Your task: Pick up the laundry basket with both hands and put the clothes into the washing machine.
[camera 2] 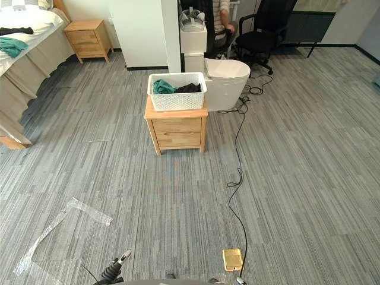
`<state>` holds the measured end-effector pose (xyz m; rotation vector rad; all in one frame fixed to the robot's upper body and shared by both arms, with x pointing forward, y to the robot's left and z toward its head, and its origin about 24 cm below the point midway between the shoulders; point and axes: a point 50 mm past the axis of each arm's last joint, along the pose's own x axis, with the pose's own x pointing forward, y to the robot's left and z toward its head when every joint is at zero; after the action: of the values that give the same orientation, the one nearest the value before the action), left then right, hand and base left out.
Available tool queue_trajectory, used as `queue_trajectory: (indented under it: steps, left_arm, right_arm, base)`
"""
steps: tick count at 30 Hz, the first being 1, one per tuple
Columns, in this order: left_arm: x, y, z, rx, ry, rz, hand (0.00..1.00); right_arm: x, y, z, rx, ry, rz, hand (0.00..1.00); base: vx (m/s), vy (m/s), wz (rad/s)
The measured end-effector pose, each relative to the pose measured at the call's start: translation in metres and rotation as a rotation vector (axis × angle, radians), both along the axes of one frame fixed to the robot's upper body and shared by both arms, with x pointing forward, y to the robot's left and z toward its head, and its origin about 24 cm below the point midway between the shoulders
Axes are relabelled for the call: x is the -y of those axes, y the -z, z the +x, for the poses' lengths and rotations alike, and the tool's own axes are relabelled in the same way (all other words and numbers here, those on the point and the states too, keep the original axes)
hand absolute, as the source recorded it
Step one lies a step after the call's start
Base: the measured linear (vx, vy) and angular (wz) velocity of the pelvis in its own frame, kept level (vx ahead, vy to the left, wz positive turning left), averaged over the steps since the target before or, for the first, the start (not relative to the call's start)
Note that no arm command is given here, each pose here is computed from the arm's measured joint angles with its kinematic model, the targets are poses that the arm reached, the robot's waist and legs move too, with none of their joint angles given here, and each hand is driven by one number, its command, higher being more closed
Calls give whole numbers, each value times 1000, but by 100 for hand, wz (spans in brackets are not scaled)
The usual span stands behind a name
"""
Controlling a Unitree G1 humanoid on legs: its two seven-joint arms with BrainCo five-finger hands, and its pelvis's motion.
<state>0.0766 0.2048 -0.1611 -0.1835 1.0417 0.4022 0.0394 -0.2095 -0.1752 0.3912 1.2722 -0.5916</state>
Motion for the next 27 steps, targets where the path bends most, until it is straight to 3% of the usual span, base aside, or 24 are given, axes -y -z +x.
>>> queue_trajectory:
  steps: [27]
  left_arm:
    - [3,0,3,5,18,-4,0]
  right_arm:
    - [3,-1,4,-10,-75,-30,0]
  base:
    - [-15,-1,0]
